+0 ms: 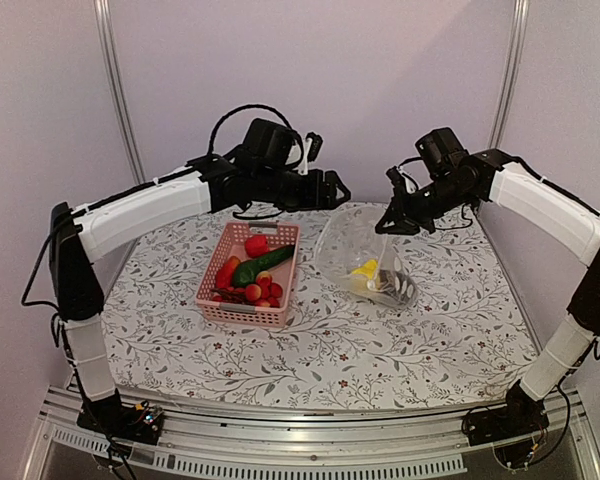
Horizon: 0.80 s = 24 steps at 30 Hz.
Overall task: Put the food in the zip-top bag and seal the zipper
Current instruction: Place the fake fruit in the zipper food storage bag, then adjust the zipper food storage bag at the center of the board.
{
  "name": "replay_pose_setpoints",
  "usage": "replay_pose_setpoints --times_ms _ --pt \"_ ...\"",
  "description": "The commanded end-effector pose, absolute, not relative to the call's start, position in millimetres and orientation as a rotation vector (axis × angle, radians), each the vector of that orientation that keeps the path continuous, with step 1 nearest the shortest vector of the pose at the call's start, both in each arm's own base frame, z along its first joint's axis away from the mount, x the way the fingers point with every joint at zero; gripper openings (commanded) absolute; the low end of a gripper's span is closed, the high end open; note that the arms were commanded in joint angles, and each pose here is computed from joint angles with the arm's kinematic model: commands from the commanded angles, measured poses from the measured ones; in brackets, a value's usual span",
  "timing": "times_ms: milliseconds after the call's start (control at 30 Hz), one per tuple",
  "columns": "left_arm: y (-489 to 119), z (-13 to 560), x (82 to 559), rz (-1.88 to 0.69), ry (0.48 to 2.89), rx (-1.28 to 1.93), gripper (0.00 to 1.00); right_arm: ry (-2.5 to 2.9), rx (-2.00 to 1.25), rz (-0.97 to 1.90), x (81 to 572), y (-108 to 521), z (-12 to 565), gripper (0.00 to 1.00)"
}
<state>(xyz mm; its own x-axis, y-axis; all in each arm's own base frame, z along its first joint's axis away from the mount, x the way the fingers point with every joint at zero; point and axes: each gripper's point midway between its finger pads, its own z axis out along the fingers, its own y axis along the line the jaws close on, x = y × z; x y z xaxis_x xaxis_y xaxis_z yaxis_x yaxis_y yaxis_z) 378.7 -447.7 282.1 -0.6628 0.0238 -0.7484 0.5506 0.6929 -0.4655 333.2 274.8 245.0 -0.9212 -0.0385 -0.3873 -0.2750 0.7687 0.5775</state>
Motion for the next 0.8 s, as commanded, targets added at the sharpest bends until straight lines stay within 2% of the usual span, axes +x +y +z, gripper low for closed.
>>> replay_pose_setpoints --times_ms 0,267,400,533,600,767 --pt "-415 288 357 -0.827 2.156 0.419 0.76 2.574 -0.236 0.944 331 274 251 0.0" --pt "-404 206 322 -0.861 2.401 0.417 0.7 2.575 -0.246 0.98 330 279 247 0.0" --pt "-397 185 326 -0.808 2.452 0.349 0.67 2.577 -0.254 0.985 330 280 246 0.0" --pt "-407 169 330 -0.813 2.496 0.353 0.59 2.583 -0.26 0.978 329 279 245 0.0" --pt "-419 162 331 -0.861 2.508 0.377 0.52 2.592 -0.267 0.947 329 276 243 0.0" --pt "-440 148 338 -0.906 2.537 0.406 0.23 2.606 -0.253 0.84 332 265 238 0.0"
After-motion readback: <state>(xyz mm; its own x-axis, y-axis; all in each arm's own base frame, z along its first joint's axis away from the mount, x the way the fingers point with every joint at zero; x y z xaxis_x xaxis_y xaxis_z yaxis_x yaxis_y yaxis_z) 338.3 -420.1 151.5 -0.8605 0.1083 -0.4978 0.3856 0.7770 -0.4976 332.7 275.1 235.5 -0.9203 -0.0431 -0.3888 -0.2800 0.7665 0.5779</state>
